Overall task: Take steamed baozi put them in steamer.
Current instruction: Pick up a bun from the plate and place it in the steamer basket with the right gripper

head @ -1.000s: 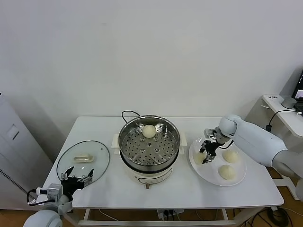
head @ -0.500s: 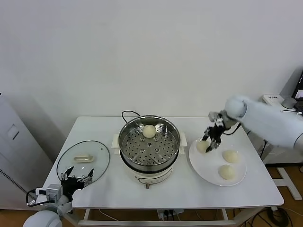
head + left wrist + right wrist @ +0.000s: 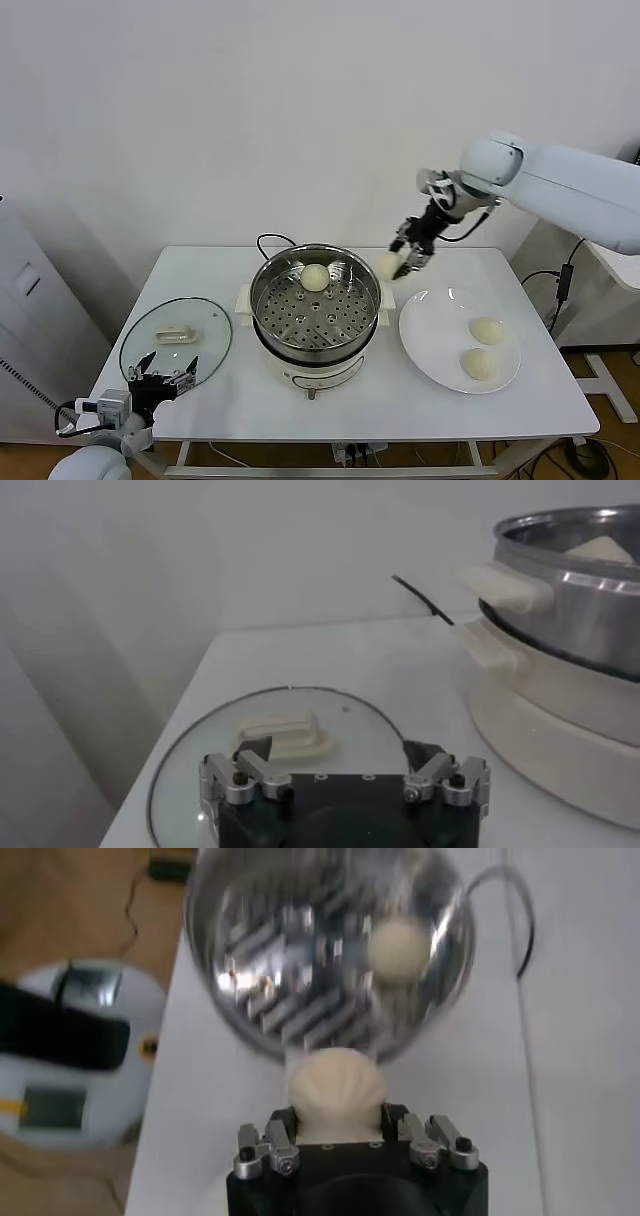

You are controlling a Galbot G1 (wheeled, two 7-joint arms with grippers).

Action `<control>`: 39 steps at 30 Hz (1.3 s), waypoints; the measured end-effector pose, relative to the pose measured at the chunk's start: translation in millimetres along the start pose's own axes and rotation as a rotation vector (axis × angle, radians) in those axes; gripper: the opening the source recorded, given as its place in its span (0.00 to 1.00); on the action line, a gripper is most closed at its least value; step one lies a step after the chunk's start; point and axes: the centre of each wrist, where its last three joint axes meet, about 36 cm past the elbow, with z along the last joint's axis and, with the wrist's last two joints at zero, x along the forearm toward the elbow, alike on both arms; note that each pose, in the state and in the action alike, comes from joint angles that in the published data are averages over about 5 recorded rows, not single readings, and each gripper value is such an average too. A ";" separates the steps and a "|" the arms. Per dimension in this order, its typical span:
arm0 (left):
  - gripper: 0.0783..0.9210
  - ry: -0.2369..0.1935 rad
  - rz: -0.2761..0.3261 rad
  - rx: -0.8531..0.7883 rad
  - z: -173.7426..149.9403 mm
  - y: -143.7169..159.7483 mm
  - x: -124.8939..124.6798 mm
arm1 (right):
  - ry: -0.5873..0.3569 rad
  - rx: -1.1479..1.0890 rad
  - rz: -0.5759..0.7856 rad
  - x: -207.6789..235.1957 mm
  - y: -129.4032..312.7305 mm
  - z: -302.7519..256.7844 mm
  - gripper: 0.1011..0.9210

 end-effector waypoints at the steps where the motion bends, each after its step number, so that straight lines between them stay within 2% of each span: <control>1: 0.88 -0.001 -0.001 0.001 -0.2 0.0 0.1 | -0.009 -0.003 0.000 -3.6 -0.3 -7.4 0.51; 9: 0.88 0.003 -0.004 0.006 3.1 -0.1 1.3 | -0.036 -0.013 -0.010 -51.4 -3.6 -59.7 0.51; 17: 0.88 0.008 -0.007 0.007 5.4 0.7 2.3 | -0.016 -0.024 -0.030 -109.0 -2.6 -95.5 0.51; 28: 0.88 0.005 -0.006 0.009 4.8 1.3 2.5 | 0.040 -0.030 -0.036 -174.2 2.9 -115.4 0.51; 39: 0.88 0.000 -0.007 0.013 3.9 2.6 2.6 | 0.068 -0.050 -0.010 -203.2 4.4 -116.7 0.53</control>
